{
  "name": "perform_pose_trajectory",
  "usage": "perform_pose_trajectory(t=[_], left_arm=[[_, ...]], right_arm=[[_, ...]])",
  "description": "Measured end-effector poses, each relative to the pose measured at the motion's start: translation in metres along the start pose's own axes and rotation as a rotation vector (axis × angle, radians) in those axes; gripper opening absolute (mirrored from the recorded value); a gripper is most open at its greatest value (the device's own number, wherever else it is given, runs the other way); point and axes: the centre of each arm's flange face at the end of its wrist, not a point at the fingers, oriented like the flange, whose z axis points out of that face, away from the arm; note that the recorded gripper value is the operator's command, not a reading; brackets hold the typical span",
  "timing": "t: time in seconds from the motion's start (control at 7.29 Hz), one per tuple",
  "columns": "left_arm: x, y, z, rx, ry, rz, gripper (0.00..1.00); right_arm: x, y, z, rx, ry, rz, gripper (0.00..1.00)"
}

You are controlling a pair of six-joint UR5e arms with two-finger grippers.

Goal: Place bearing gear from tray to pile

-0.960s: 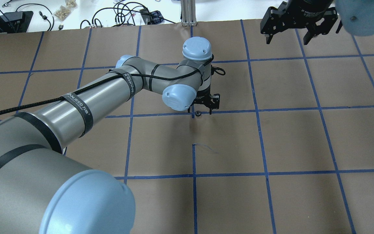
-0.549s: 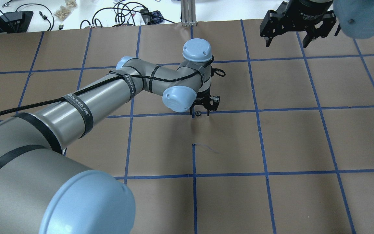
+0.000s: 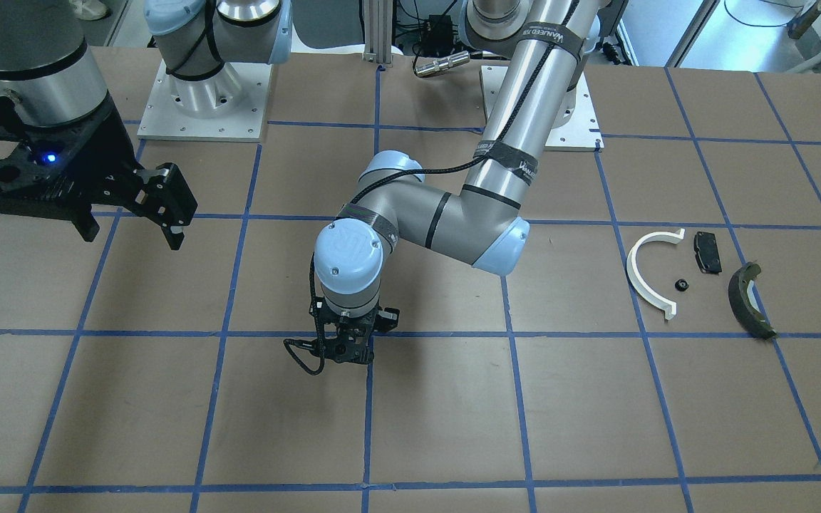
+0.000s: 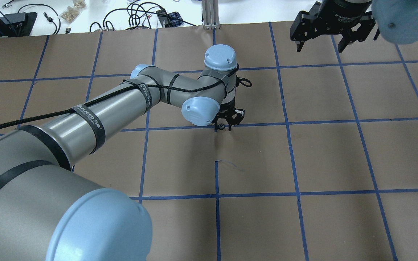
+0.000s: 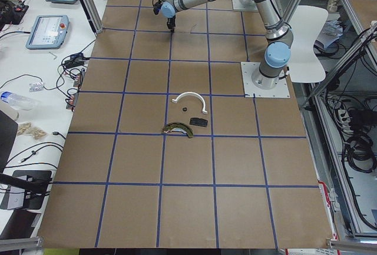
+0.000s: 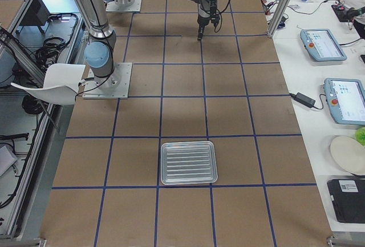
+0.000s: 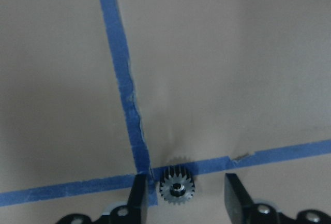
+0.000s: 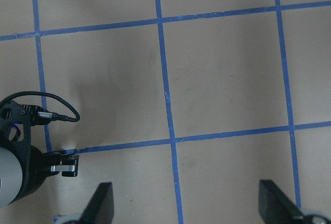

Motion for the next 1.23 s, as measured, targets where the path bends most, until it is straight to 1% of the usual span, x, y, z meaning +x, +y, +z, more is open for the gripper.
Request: perform_pose_trajectory(t=[0.41, 0.55, 0.69, 0.96, 1.1, 1.23], left_arm=[[-0.009, -0.004, -0.008, -0.003, 0.002, -0.015, 0.00], [-0.028, -0.011, -0.025, -0.011, 0.003, -0.036, 0.00], [-0.065, -0.021, -0.054, -0.032, 0.003, -0.051, 0.00], [-0.168, -0.040, -0.132, -0.085, -0.005, -0.042, 0.00], [-0.232, -0.040, -0.169, -0.115, -0.010, -0.016, 0.00], [-0.290, -0.036, -0.192, -0.132, -0.035, 0.005, 0.00]], right_arm=[[0.000, -0.001, -0.001, 0.004, -0.001, 0.001, 1.00], [0.000, -0.001, -0.002, 0.004, -0.002, 0.001, 1.00], [0.000, -0.001, -0.002, 0.005, -0.002, 0.001, 1.00], [0.000, -0.001, -0.002, 0.005, -0.002, 0.002, 1.00], [0.000, -0.001, -0.002, 0.005, -0.002, 0.002, 1.00], [0.000, -0.001, -0.002, 0.005, -0.002, 0.002, 1.00]])
